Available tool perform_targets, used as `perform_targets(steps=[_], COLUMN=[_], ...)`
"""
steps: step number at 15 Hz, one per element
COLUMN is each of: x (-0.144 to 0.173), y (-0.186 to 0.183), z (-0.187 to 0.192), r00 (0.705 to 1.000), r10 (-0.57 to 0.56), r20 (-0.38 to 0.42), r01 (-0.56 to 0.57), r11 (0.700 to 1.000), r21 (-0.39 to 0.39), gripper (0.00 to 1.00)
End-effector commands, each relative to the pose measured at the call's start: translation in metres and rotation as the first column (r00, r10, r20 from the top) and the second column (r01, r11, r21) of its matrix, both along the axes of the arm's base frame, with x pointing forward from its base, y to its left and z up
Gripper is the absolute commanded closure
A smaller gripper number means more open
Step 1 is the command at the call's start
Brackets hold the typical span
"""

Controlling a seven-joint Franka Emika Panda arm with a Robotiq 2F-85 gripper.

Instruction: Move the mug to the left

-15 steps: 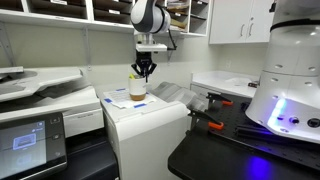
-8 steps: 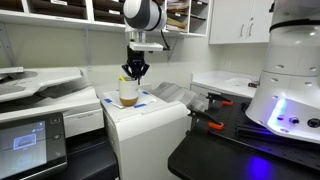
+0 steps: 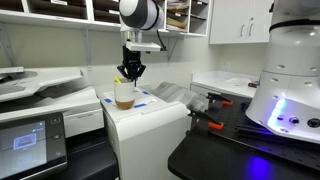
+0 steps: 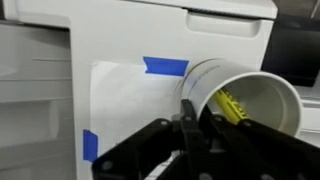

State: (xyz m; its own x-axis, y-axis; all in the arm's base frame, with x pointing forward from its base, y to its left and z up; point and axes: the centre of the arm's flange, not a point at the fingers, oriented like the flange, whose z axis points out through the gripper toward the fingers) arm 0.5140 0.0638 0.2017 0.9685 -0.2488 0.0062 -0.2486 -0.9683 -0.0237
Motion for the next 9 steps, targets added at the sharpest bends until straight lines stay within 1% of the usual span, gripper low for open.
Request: perform_targets(steps=[1, 2, 3, 6, 8, 9], x=[0.002, 0.002, 0.003, 0.001, -0.002, -0.003], y=[0.000, -0.001, -0.001, -0.002, -0.003, -0.004], z=[0.004, 0.003, 0.004, 0.009, 0.017, 0.021], r00=[1.000, 1.000, 1.000, 1.000, 0.999, 0.999], r10=[0.016, 0.014, 0.013, 0.022, 0.041, 0.049], r20=[0.011, 0.012, 0.013, 0.016, 0.011, 0.007], r01=[-0.016, -0.014, -0.013, -0.022, -0.041, -0.049], r11=[1.000, 1.000, 1.000, 1.000, 0.999, 0.998], r21=[0.002, 0.001, 0.000, 0.010, 0.032, 0.037], gripper=[0.64, 0.62, 0.56, 0.33, 0.19, 0.11])
